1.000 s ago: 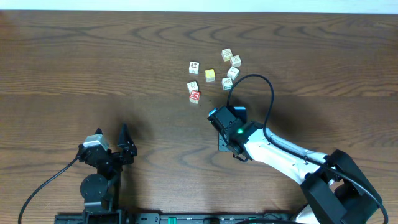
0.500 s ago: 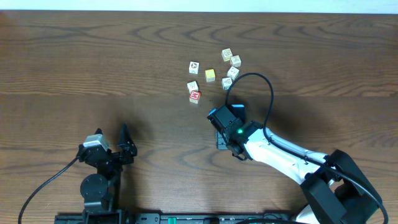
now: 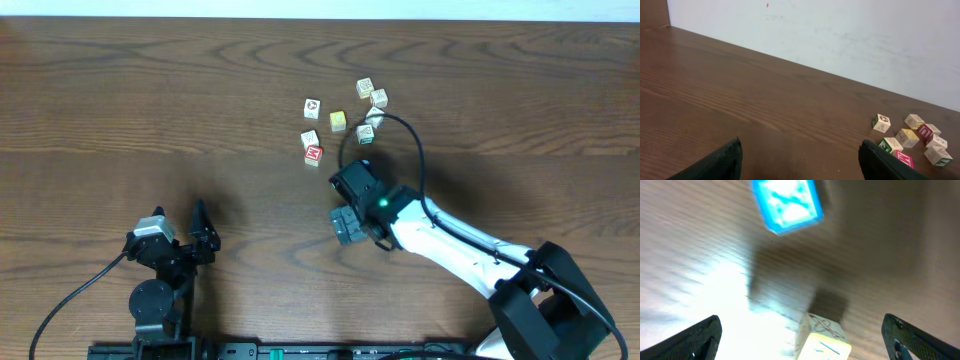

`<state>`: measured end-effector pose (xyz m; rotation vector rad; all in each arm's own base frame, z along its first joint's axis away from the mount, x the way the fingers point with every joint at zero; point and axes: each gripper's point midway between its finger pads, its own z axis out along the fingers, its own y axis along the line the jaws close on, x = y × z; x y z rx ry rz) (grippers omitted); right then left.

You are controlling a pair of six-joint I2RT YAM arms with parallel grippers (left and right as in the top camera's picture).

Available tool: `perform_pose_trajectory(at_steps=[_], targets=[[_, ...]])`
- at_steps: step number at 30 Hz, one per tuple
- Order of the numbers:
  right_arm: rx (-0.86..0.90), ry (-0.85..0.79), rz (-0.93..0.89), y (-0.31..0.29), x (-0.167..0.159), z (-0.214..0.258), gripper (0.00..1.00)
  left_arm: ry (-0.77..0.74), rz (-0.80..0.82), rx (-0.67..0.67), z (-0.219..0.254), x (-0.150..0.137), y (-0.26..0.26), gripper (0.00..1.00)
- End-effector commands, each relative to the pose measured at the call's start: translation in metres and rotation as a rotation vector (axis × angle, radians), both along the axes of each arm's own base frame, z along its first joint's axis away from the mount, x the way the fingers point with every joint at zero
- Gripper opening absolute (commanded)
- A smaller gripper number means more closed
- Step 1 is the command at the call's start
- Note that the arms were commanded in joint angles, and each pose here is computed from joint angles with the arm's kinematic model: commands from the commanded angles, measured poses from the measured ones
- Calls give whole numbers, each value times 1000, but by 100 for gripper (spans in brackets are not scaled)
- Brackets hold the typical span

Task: Lift 4 blocks
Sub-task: 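Grasp the blue X block with the right gripper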

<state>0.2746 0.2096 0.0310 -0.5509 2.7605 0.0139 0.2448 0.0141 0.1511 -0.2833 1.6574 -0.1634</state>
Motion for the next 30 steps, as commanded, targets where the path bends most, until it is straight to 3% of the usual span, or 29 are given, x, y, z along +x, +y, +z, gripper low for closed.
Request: perform_pose_trajectory(at_steps=[1,10,17,24,30], targets=[[28,-59,201,21,18,35,99,56,28,10,-16,-2,5,75],[145,-96,171,20,56,43,99,55,28,10,-16,-2,5,75],[222,-6,252,27,54,21,99,56,28,10,-16,-2,5,75],[190,59,326,34,43,-10,93,56,28,10,-16,-2,5,75],[189,57,327,36,47,-19,78,55,28,10,-16,-2,5,75]])
